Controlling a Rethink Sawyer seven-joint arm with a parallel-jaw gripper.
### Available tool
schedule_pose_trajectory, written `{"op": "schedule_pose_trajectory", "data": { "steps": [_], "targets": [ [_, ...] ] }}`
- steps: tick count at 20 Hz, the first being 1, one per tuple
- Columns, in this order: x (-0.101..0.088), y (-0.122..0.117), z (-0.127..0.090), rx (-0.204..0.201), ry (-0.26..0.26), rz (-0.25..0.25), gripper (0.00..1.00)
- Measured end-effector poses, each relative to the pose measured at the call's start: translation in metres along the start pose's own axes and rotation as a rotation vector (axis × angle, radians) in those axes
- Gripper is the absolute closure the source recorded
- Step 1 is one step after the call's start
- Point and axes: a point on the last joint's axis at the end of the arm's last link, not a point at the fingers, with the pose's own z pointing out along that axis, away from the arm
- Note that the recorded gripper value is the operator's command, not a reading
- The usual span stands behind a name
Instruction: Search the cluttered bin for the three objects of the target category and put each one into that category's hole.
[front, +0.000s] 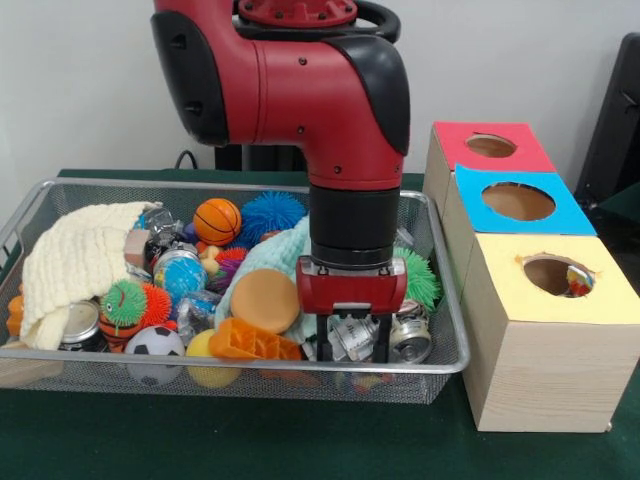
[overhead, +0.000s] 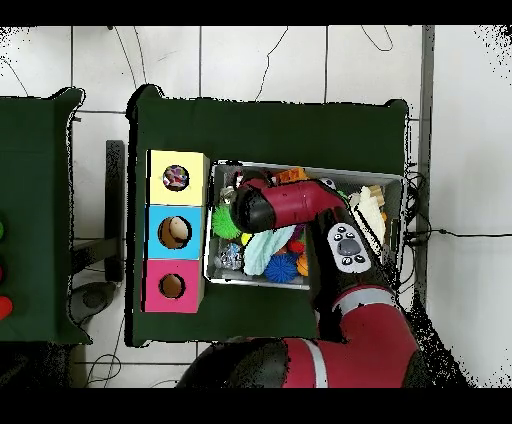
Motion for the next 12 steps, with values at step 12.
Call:
{"op": "schedule_pose_trajectory", "data": {
  "steps": [12],
  "targets": [
    [0.014,0.008,0.023,-0.111,0.009,0.089,0.0]
  ]
}}
